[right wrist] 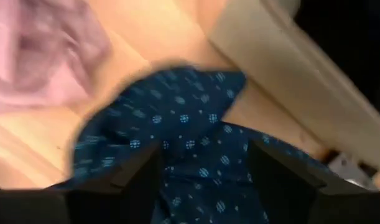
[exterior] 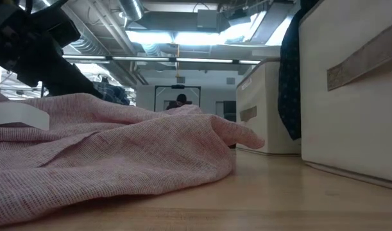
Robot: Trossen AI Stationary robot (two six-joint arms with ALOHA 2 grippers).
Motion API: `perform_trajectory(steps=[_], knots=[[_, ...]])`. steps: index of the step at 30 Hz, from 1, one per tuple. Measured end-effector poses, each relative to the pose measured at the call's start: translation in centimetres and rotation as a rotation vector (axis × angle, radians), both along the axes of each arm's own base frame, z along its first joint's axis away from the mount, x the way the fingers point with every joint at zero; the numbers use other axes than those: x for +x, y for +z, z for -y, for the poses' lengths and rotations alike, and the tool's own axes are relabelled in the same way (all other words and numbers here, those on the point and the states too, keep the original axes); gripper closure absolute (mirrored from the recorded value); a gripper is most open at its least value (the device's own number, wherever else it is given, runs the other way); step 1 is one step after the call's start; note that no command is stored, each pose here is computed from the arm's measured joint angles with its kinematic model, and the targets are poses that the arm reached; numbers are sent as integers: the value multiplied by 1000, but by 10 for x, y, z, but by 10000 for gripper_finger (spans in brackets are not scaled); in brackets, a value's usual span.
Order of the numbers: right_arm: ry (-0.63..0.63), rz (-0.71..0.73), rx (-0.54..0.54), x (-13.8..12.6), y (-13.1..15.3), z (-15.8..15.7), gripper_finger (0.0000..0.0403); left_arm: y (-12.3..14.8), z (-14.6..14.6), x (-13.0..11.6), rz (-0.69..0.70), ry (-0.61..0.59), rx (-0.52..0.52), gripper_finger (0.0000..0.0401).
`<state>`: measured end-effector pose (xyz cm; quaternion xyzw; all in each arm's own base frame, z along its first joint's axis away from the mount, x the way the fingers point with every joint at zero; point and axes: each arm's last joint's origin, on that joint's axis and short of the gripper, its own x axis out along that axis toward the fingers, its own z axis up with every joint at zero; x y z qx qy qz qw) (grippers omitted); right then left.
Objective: Sort clothes
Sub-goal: Put the blue patterned polo shirt into the bottom laundry organizer
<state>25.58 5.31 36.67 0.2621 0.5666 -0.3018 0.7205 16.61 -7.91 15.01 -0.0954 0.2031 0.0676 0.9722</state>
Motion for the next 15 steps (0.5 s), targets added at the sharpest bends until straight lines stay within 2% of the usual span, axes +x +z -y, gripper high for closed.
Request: perform_trajectory(steps=[3, 5, 10, 15], knots=[[4, -98, 97, 2, -19, 9, 168, 0, 0, 0, -2, 0, 0, 215], [24, -136, 123, 2, -30, 10, 168, 0, 0, 0, -2, 0, 0, 215], [74, -167, 103, 4, -53, 10, 168, 0, 0, 0, -1, 0, 0, 215], [106, -215, 111, 1, -63, 10, 178, 0, 0, 0, 0, 1, -1, 215]])
